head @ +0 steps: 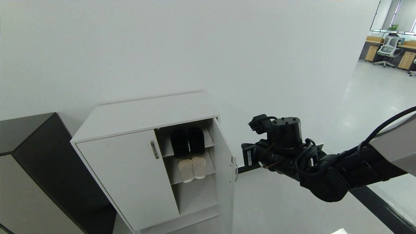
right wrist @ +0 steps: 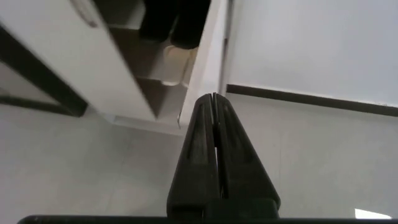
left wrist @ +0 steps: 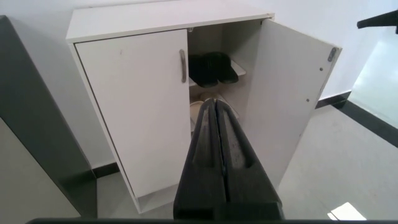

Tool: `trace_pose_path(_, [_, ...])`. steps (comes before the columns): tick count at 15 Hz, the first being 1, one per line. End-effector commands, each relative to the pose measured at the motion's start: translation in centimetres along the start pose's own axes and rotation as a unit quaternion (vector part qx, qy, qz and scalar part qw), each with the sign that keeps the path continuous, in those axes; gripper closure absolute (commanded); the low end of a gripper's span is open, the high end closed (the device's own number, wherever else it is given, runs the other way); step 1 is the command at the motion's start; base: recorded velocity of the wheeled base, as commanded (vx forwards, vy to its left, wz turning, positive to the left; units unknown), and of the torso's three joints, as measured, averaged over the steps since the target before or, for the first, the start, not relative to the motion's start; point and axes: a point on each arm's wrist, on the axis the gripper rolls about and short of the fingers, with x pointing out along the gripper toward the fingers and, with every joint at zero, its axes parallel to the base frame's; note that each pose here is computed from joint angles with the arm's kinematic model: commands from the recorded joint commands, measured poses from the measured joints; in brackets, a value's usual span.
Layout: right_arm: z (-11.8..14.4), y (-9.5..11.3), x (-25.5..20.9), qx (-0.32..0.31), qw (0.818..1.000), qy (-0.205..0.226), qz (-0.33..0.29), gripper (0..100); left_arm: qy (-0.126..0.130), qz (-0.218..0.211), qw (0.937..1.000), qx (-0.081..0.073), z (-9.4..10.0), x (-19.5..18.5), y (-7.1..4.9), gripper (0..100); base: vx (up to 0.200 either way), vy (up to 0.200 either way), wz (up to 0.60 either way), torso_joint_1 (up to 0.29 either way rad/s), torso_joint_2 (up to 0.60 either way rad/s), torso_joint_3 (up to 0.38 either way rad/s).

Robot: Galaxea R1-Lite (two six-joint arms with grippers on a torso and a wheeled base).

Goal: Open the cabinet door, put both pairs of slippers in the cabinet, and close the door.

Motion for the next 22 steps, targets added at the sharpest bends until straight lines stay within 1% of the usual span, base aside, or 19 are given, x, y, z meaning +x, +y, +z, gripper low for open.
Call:
trace_pose_path(1, [0.3,-0.1,-0.9,-0.003,1.000,-0.003,0.003,100,0.000,0.000,1.0000,0.000,0.0,0.0,0.0,100,0.000,0.000,0.00,0.000,0.00,0.000])
trace_pose_path(4, [-0.1,-0.2,-0.6,-0.003,1.000,0.003,0.001,100,0.000,0.000,1.0000,0.000,0.0,0.0,0.0,100,0.000,0.000,0.00,0.000,0.00,0.000])
trace_pose_path(5, [-0.6,-0.7,0.2,-0.001,1.000,0.006,-0.003,100,0.000,0.000,1.0000,0.000,0.0,0.0,0.0,100,0.000,0.000,0.00,0.000,0.00,0.000])
trace_pose_path(7, [-1.4,-1.1,1.2,0.001,1.000,-0.002,-0.003,100,0.000,0.000,1.0000,0.000,0.0,0.0,0.0,100,0.000,0.000,0.00,0.000,0.00,0.000])
trace_pose_path(10, [-1.4,-1.1,1.3,-0.004,1.000,-0.009,-0.003,100,0.000,0.001,1.0000,0.000,0.0,0.0,0.0,100,0.000,0.000,0.00,0.000,0.00,0.000])
trace_pose_path(16, [-1.7,-1.2,1.6,-0.005,1.000,-0.005,-0.005,100,0.000,0.001,1.0000,0.000,0.0,0.0,0.0,100,0.000,0.000,0.60,0.002,0.00,0.002])
trace_pose_path(18, [-1.8,-1.6,1.7,-0.005,1.000,-0.003,-0.009,100,0.000,0.001,1.0000,0.000,0.0,0.0,0.0,100,0.000,0.000,0.00,0.000,0.00,0.000])
trace_pose_path(21, [-1.6,-2.7,1.9,-0.006,1.000,-0.010,-0.018,100,0.000,0.001,1.0000,0.000,0.0,0.0,0.0,100,0.000,0.000,0.00,0.000,0.00,0.000])
trace_pose_path(22, [-1.4,-4.0,2.3,-0.001,0.999,-0.017,-0.031,100,0.000,0.001,1.0000,0.000,0.0,0.0,0.0,100,0.000,0.000,0.00,0.000,0.00,0.000])
